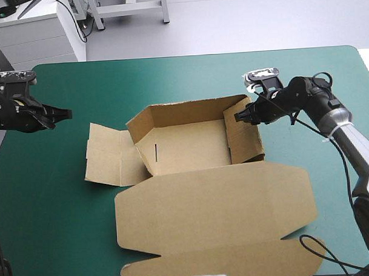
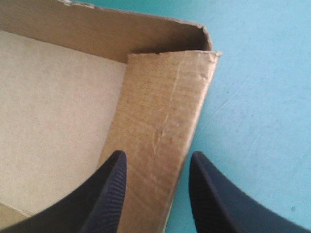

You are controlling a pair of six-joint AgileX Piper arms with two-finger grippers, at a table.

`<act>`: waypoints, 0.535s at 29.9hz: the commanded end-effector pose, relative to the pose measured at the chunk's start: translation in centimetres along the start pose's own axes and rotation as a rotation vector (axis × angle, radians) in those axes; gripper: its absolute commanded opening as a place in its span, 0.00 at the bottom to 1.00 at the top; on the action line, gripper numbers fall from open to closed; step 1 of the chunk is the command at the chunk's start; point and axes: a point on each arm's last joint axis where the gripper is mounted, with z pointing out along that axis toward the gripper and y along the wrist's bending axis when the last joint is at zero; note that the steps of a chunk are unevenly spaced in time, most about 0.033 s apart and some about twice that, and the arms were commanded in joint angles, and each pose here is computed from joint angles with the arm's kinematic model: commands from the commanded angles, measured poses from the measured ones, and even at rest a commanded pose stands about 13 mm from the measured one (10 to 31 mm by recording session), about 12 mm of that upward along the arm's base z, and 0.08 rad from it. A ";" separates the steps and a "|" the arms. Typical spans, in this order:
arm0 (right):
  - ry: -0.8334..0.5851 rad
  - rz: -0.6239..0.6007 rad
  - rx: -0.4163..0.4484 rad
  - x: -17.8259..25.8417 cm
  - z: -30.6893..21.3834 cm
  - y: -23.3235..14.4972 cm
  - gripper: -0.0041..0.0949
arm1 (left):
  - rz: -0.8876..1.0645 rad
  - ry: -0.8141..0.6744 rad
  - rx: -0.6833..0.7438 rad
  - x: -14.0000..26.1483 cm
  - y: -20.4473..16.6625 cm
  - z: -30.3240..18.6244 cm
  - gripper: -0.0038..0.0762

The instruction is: Fold the box

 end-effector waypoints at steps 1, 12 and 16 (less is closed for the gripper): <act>-0.144 -0.056 0.034 -2.4 -3.7 0.5 0.46 | 0.003 -0.102 -0.011 -0.7 0.0 -2.0 0.04; -0.196 -0.055 0.053 -4.2 -6.4 0.8 0.44 | 0.012 -0.098 -0.008 -0.7 -0.1 -2.0 0.04; -0.115 -0.060 0.077 -3.6 -5.8 0.5 0.44 | 0.012 -0.098 -0.008 -0.7 -0.1 -2.0 0.04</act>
